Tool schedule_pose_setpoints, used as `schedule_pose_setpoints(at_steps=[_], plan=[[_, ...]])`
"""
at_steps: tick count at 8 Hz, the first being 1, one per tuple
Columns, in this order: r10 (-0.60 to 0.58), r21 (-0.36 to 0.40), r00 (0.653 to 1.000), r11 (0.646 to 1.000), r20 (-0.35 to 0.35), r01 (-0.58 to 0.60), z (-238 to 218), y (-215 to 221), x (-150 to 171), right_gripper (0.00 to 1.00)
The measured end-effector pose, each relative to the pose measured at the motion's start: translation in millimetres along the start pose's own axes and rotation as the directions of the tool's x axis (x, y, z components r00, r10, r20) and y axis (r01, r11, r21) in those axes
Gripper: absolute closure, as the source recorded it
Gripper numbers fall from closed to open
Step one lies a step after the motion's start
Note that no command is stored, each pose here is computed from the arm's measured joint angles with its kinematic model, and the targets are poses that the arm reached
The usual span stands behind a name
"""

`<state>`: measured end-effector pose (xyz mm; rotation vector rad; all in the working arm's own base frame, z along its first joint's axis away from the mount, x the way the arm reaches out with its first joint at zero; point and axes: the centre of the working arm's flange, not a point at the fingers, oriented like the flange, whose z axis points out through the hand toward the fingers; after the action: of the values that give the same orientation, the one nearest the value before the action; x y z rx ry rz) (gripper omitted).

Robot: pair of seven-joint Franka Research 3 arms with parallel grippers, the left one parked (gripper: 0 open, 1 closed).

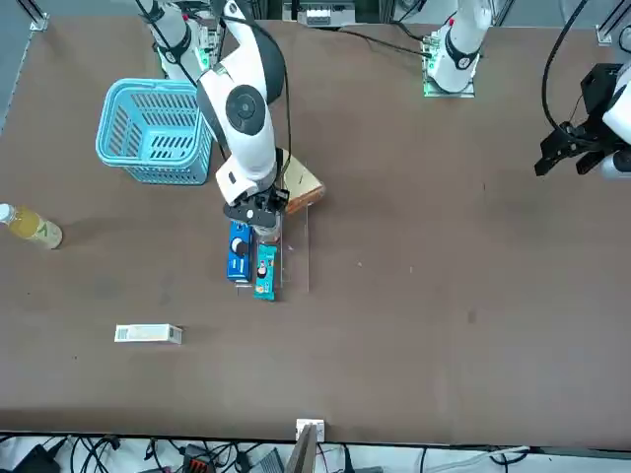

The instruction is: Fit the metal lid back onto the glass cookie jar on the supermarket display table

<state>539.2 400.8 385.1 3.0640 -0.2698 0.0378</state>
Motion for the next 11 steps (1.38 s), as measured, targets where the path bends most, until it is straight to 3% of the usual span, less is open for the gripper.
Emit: schedule_pose_setpoints(at_steps=[11], plan=[[0.001, 0.018, 1.0, 1.0, -0.014, 0.0, 10.6, 2.2, -0.1, 0.73]])
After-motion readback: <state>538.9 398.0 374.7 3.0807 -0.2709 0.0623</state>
